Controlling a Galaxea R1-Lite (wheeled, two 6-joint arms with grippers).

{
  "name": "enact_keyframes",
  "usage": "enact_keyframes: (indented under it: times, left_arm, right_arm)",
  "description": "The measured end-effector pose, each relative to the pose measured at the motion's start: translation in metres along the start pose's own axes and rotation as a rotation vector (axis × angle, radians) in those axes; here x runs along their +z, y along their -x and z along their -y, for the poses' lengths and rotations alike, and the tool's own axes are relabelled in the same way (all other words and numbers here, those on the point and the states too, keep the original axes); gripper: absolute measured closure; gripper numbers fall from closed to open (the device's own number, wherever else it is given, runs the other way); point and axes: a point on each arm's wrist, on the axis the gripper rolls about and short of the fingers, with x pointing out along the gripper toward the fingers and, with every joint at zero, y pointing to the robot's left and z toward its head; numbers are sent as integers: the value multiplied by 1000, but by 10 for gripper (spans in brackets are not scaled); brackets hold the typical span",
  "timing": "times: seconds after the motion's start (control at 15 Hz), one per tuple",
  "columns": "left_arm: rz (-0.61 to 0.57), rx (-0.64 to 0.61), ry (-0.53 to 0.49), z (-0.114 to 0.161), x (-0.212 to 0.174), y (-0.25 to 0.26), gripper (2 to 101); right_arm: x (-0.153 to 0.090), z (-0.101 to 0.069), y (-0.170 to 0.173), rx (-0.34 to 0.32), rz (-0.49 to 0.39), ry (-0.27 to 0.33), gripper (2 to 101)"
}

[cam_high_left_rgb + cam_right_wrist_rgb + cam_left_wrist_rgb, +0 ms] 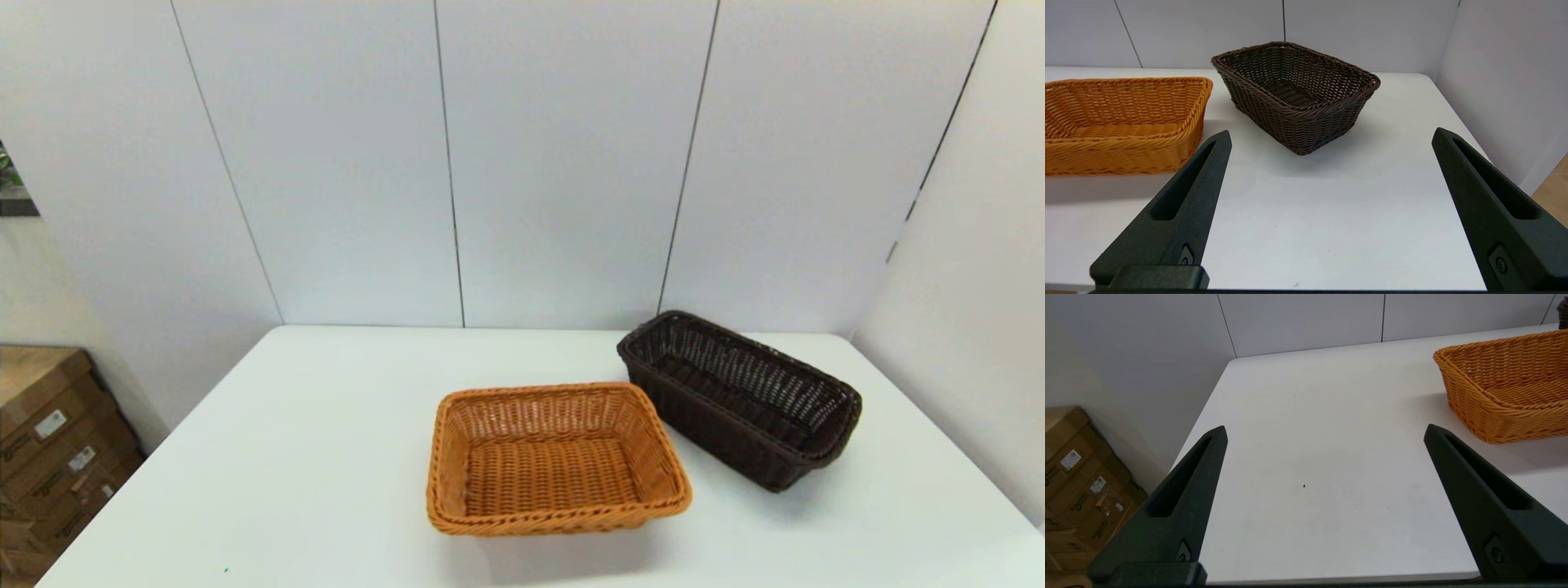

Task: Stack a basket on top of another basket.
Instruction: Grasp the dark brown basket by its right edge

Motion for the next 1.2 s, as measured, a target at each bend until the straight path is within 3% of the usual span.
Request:
enact_keyframes:
  times: [0.6, 1.2]
  left_arm:
    - [0, 0, 0, 0, 0, 0, 54]
    - [0, 0, 0, 0, 0, 0, 54]
  right_arm:
    - [1, 0, 0, 1, 10, 10, 49]
    - [29, -1, 10, 47, 105, 6, 49]
